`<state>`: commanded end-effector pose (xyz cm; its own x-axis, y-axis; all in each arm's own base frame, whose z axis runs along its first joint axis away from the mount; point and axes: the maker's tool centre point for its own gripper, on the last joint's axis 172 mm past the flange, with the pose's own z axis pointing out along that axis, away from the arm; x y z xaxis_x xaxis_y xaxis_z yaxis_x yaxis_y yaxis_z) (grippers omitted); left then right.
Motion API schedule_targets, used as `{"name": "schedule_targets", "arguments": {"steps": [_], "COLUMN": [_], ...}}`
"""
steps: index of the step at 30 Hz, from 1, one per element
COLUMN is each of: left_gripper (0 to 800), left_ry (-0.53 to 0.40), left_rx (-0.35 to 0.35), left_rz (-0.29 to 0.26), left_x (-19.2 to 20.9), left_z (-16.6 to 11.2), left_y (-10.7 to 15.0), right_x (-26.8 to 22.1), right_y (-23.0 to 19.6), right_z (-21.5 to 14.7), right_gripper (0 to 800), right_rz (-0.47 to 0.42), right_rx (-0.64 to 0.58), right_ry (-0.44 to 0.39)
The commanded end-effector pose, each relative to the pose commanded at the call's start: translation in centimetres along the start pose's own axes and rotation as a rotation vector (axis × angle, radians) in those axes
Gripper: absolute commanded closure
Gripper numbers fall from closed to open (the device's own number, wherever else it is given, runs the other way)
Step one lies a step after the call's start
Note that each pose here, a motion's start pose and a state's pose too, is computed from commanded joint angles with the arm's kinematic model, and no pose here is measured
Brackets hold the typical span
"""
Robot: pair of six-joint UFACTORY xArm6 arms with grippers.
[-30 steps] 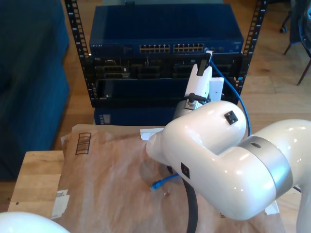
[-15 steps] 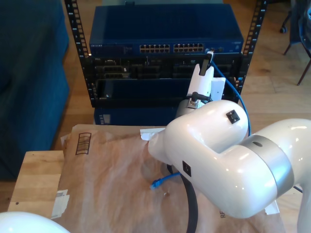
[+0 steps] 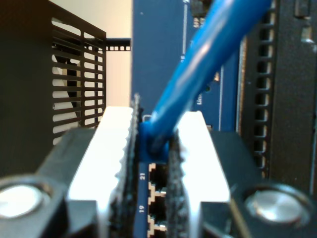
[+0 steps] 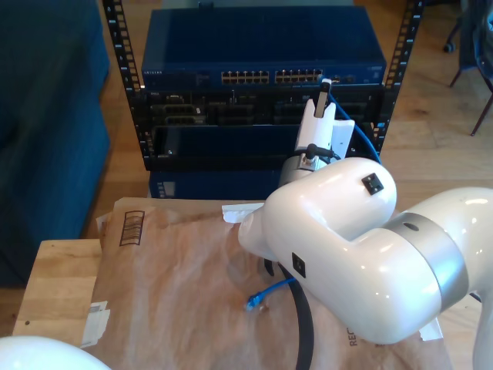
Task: Grab the cable and plug it in
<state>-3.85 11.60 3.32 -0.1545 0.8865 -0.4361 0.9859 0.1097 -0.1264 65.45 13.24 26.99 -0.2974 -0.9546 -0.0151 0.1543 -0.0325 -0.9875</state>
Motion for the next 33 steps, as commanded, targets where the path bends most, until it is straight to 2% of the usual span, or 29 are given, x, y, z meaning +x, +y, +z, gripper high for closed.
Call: {"name": "schedule_targets", "arguments": {"steps": [20,33], "left_gripper": [0,0], "left_ry": [0.000,0.000], "left_rx": [0.000,0.000], "left_rz": [0.000,0.000], "left_x": [0.00,0.00], "left_z": [0.00,0.00], "left_y": [0.00,0.00], "right_x": [-0.01,-0.43], "right_y": [-0.42,0.34], "right_z": [0.58,0.52], "right_gripper": [800,800], "right_rz": [0.030,0.019], "right_rx": [0.010,-0.003], "right_ry": [-0.005,-0.020]}}
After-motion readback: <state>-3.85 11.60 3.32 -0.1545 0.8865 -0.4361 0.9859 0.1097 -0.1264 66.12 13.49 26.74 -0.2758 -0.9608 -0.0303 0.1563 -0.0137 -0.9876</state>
